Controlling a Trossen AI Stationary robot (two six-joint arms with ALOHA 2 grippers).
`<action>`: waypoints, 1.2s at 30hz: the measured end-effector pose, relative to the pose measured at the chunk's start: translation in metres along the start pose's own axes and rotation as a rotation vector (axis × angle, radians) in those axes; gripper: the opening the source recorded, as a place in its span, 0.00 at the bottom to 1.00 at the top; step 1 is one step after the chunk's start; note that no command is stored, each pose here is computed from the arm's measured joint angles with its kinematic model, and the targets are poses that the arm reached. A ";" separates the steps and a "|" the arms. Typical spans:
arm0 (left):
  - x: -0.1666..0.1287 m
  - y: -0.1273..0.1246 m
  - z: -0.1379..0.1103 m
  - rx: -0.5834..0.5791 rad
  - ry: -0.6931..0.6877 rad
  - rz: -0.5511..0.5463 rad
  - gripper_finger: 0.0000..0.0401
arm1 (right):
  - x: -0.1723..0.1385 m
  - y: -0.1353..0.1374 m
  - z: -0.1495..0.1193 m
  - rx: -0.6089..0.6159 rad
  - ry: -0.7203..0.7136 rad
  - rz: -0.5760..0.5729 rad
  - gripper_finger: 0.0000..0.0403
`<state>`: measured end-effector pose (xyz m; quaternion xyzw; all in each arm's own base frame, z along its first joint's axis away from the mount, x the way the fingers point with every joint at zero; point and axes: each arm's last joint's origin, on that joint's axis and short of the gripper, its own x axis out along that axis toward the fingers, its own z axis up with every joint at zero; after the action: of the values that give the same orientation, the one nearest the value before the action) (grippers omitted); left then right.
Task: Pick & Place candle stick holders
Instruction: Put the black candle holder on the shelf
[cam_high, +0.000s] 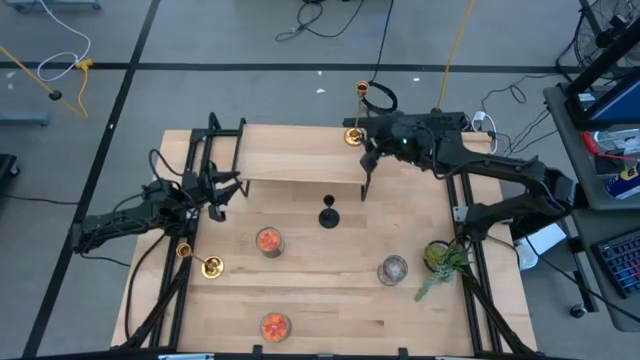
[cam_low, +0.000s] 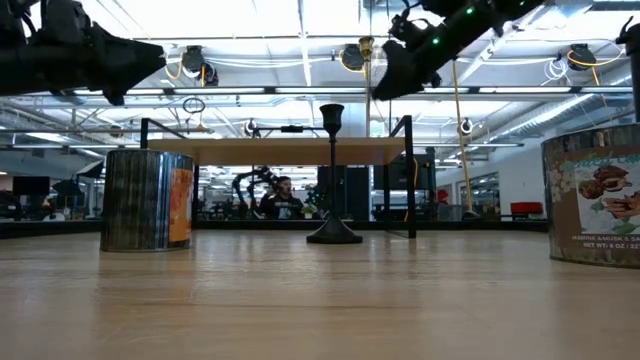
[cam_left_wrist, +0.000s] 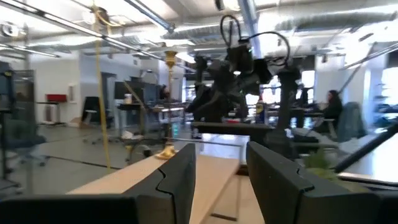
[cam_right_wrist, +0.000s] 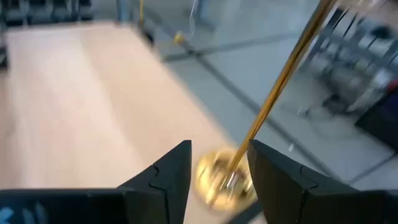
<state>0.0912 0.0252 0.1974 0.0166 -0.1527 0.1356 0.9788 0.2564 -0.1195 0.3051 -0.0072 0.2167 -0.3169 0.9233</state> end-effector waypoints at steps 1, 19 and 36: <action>0.000 -0.001 0.000 -0.002 -0.003 -0.018 0.37 | -0.004 0.003 -0.002 0.010 0.027 0.014 0.40; 0.007 -0.003 0.045 -0.063 0.229 -0.092 0.37 | -0.051 0.097 -0.024 -0.073 0.087 0.459 0.40; 0.027 -0.004 0.098 0.063 0.345 -0.101 0.37 | -0.001 0.119 -0.107 0.088 -0.076 0.469 0.40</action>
<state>0.0878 0.0215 0.2990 0.0316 0.0230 0.0917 0.9950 0.2814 -0.0098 0.1905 0.0718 0.1637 -0.1025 0.9785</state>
